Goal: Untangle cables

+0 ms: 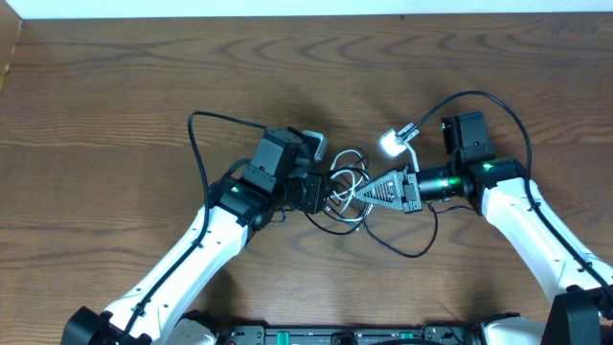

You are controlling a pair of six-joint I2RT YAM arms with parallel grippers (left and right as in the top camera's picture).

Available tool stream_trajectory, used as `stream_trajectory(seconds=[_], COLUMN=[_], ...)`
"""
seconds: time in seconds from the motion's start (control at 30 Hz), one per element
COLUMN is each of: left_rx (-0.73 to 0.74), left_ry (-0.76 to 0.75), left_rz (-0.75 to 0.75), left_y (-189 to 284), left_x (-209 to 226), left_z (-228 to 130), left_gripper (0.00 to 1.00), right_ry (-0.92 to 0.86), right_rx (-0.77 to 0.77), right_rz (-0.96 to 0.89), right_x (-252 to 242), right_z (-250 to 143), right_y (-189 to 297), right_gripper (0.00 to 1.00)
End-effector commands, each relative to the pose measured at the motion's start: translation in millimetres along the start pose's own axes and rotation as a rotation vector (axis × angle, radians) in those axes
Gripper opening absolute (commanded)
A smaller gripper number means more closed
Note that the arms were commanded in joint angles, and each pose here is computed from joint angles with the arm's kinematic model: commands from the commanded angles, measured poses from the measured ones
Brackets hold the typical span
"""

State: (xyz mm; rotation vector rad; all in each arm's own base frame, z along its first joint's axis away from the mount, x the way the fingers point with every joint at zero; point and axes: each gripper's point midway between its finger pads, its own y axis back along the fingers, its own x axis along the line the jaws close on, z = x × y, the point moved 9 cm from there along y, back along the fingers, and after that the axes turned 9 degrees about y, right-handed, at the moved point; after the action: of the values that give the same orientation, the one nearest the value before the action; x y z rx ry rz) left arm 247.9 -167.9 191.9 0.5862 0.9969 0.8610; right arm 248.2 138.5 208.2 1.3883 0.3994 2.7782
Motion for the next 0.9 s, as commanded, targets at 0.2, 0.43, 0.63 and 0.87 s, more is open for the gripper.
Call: stream_trajectory(seconds=[0.2,0.43,0.63,0.87], left_rx=[-0.139,-0.107,-0.15,-0.248], left_ry=[0.061,0.122,0.124,0.116], left_rz=[0.465,0.564,0.549,0.504], left_y=[12,23,33,59], left_x=[39,61,58,46], left_z=[9,5,8,12], left_gripper=[0.34,0.23,0.08,0.08], right_ry=[-0.009,-0.294,-0.559,-0.661], right_rx=[0.022,0.149,0.184,0.147], right_rz=[-0.104,-0.703,-1.204,-1.383], right_x=[-9,-48,-62,-66], right_z=[-4,-32,-56,-63], right_y=[1,21,55,78], right_gripper=[0.01,0.01,0.01,0.01])
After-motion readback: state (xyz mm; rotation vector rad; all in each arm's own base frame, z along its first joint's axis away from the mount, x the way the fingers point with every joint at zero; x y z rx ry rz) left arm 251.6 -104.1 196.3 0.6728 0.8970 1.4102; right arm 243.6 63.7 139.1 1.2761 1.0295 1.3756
